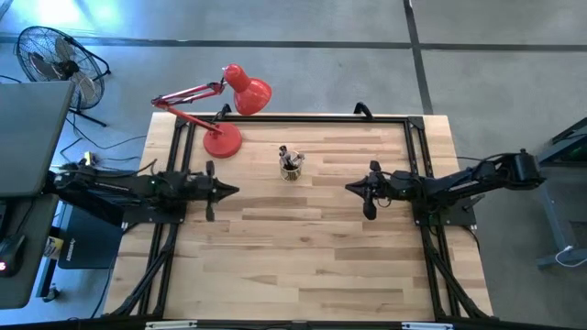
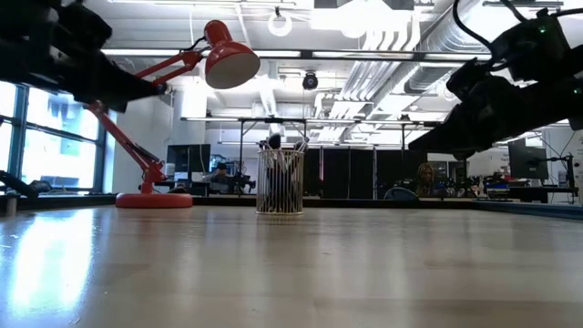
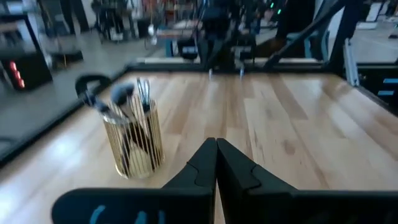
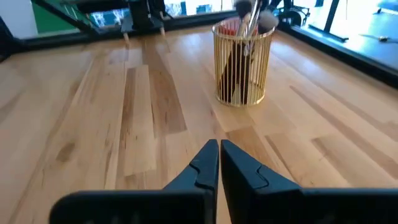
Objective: Put items in baskets/containers
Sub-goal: Return to Home Position
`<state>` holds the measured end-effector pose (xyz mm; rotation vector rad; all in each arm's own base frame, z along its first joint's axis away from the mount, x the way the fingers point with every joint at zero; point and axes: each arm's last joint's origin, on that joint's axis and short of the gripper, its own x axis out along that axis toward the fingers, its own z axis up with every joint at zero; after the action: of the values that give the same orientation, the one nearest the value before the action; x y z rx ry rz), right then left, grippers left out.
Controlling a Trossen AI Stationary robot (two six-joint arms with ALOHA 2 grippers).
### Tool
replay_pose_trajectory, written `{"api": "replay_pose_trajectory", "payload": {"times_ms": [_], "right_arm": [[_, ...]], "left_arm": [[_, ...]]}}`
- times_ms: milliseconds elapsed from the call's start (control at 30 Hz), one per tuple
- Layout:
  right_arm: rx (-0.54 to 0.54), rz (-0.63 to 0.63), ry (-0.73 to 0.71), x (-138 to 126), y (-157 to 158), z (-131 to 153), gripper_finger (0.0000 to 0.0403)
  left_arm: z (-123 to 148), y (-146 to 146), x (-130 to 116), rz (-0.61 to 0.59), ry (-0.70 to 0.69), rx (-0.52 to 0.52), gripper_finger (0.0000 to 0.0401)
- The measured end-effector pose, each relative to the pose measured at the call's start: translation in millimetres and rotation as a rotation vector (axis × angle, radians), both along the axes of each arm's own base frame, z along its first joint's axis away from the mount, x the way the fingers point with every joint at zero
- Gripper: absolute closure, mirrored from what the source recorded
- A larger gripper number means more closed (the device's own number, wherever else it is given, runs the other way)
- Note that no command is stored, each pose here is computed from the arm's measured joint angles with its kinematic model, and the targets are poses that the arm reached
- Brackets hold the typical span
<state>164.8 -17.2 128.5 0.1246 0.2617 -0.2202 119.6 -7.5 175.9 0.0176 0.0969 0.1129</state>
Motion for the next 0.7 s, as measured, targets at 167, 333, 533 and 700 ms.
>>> {"api": "replay_pose_trajectory", "payload": {"times_ms": [167,333,533,700], "right_arm": [[-0.002,0.000,-0.023,-0.5,0.0,3.4,0.0400],[-0.002,0.001,-0.033,-0.6,0.1,4.8,0.0396],[0.001,0.019,-0.056,0.1,0.6,7.1,0.0400],[0.003,0.032,-0.076,0.6,0.9,8.9,0.0397]], "left_arm": [[8.6,1.8,-18.6,-0.015,-0.096,0.043,0.0401],[13.7,3.0,-27.3,-0.025,-0.174,0.048,0.0401],[10.0,8.6,-24.0,-0.083,-0.281,0.086,0.0401],[4.0,19.7,-24.1,-0.065,-0.222,0.045,0.0401]]}}
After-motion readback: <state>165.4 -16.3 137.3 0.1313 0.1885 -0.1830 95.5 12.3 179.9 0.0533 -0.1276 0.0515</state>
